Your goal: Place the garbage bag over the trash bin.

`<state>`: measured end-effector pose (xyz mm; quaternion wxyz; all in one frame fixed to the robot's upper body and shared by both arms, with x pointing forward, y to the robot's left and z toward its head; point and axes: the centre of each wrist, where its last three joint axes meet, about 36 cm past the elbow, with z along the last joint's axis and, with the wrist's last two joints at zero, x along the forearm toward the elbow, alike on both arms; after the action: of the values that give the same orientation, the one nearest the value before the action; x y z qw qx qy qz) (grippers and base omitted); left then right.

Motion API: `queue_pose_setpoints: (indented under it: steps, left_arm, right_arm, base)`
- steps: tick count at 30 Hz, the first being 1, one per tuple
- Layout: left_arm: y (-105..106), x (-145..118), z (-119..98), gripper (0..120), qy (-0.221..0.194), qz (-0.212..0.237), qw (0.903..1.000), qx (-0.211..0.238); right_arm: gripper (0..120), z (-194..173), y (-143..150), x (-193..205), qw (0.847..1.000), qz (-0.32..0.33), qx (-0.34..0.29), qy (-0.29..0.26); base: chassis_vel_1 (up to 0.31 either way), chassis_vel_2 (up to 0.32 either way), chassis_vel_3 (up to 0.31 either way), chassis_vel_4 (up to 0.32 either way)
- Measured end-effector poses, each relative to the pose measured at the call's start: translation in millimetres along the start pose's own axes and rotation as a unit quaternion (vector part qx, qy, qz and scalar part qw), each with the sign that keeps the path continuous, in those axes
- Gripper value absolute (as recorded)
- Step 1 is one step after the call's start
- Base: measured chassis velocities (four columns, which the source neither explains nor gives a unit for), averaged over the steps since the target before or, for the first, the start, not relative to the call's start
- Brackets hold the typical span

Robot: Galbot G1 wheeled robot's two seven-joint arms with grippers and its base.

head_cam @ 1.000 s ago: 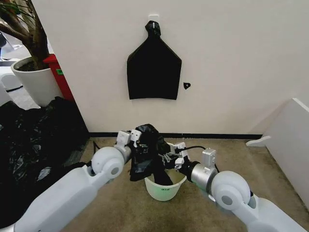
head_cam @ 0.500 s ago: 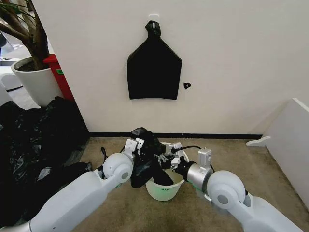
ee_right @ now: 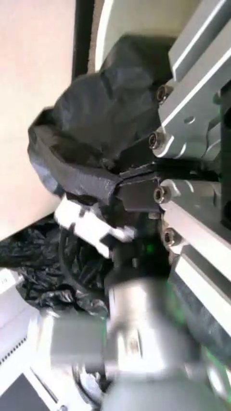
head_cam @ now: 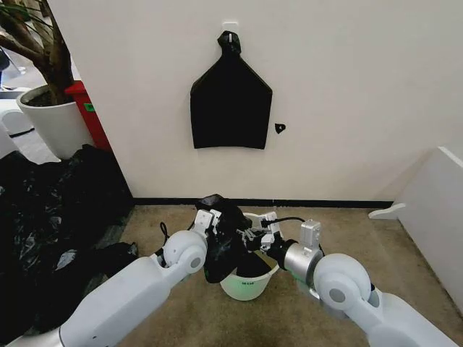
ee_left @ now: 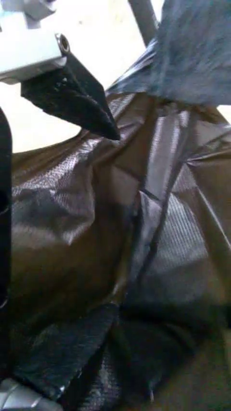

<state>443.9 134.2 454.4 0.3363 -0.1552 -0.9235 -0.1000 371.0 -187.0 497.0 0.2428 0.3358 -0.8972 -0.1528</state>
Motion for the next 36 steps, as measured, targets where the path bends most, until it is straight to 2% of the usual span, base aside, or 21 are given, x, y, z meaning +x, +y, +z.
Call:
queue_pose_setpoints:
  steps: [7, 13, 17, 27, 36]
  left_arm:
    - [-4.2, 22.0, -3.3, 100, -0.011, 0.0, 0.9999, 0.001]
    - [-5.2, 21.6, -0.4, 100, -0.007, -0.001, 1.0, 0.003]
    - [-6.7, 31.2, 2.8, 100, -0.002, 0.008, 0.9999, 0.009]
    - [-4.9, 14.8, 12.3, 100, 0.026, 0.0, 0.9993, 0.026]
    - [-17.3, -6.9, 7.8, 100, 0.043, 0.013, 0.9979, 0.046]
  right_arm:
    - [0, -6.7, -14.8, -10.3, 0.999, 0.027, -0.017, -0.001]
    - [0, -3.8, -9.6, -12.5, 0.999, 0.034, -0.023, -0.002]
    - [0, -0.1, -6.8, -13.4, 0.999, 0.042, -0.028, -0.007]
    - [0, -0.5, -2.9, -14.5, 0.999, 0.038, -0.027, -0.01]
    - [0, -1.3, -4.4, -12.8, 0.999, 0.039, -0.023, -0.007]
  base:
    - [0.0, 0.0, 0.0, 0.0]
    - [0.0, 0.0, 0.0, 0.0]
    - [0.0, 0.0, 0.0, 0.0]
    - [0.0, 0.0, 0.0, 0.0]
    - [0.0, 0.0, 0.0, 0.0]
